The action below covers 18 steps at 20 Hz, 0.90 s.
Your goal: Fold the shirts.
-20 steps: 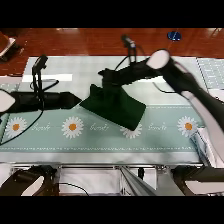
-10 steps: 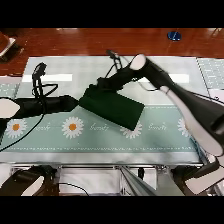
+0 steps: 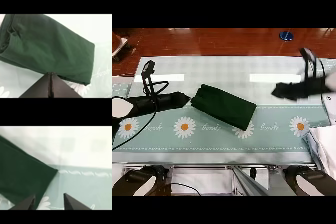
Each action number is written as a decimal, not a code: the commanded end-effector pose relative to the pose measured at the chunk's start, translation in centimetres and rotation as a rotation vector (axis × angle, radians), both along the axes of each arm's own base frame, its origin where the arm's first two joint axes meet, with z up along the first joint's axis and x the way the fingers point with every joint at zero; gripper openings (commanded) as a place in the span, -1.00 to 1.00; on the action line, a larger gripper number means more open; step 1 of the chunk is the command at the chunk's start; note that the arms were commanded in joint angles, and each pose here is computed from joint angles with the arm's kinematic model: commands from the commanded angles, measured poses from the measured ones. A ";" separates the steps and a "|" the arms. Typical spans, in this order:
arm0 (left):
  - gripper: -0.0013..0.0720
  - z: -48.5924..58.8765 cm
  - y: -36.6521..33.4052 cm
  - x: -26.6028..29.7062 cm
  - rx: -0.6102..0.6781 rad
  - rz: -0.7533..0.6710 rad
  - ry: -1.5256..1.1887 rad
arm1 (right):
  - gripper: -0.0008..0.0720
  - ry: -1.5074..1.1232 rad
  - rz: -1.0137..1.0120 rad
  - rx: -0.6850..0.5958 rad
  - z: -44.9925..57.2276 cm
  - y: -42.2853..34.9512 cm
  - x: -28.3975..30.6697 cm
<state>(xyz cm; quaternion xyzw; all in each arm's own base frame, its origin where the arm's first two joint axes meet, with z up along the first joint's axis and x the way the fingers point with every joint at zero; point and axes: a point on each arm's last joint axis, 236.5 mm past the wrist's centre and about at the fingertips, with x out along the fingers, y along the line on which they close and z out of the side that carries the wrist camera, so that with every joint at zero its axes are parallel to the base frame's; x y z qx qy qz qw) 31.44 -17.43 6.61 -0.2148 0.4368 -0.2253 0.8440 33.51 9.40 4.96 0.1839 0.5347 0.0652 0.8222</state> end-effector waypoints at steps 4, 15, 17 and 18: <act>-0.92 -0.8 -1.9 -0.7 0.002 -0.049 0.022 | 0.15 0.079 -0.282 0.237 -11.2 2.4 -5.0; -0.92 -2.1 -2.1 -0.6 0.011 -0.055 0.055 | 0.15 0.349 0.012 0.425 -15.0 11.0 -1.6; -0.92 -2.1 -2.1 -0.5 0.011 -0.052 0.051 | -0.02 0.362 0.079 0.463 -14.8 12.9 -1.1; -0.92 -2.1 -2.1 -0.4 0.011 -0.050 0.049 | -0.41 0.359 0.125 0.472 -14.5 13.9 -0.9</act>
